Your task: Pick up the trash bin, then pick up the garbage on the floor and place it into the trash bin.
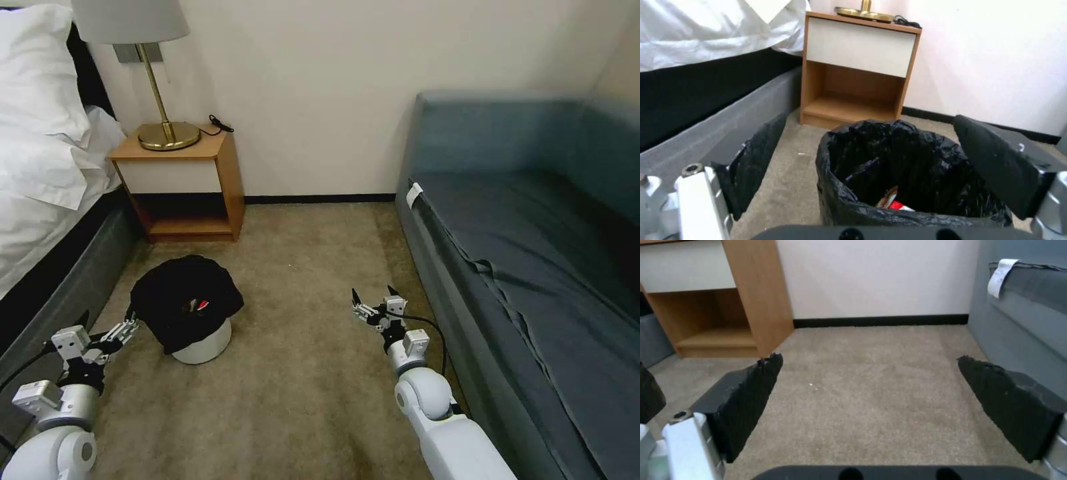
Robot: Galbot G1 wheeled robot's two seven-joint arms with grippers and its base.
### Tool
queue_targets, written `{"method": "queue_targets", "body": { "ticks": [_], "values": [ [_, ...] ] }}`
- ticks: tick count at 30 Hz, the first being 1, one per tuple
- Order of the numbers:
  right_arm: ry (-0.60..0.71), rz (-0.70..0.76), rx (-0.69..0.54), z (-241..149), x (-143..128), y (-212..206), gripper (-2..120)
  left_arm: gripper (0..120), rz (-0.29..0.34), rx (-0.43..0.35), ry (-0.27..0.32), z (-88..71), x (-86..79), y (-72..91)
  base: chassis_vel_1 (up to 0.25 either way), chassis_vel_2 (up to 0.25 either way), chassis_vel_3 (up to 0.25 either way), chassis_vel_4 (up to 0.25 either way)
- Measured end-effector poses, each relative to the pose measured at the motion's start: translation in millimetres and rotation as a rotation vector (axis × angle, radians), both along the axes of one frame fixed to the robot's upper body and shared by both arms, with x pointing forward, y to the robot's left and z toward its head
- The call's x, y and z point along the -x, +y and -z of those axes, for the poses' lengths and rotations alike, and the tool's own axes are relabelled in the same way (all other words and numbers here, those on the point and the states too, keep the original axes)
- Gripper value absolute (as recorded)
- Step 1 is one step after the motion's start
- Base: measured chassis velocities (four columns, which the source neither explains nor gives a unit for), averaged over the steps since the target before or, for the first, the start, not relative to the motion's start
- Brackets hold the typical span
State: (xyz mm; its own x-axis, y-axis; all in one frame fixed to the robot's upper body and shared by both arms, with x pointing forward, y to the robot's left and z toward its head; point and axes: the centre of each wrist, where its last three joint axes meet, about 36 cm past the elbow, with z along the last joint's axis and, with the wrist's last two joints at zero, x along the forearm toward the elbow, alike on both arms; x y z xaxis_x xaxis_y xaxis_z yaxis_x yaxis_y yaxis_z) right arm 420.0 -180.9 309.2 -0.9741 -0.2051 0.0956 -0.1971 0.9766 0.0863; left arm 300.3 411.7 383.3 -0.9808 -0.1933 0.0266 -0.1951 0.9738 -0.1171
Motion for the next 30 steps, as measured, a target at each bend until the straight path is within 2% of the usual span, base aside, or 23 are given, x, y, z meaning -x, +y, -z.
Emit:
{"method": "queue_targets", "body": {
  "ticks": [30],
  "values": [
    [0.0,0.0,0.0,0.0,0.0,0.0,100,100,0.0,0.0,0.0,0.0,0.0,0.0,0.0,0.0,0.0,0.0]
  ]
}}
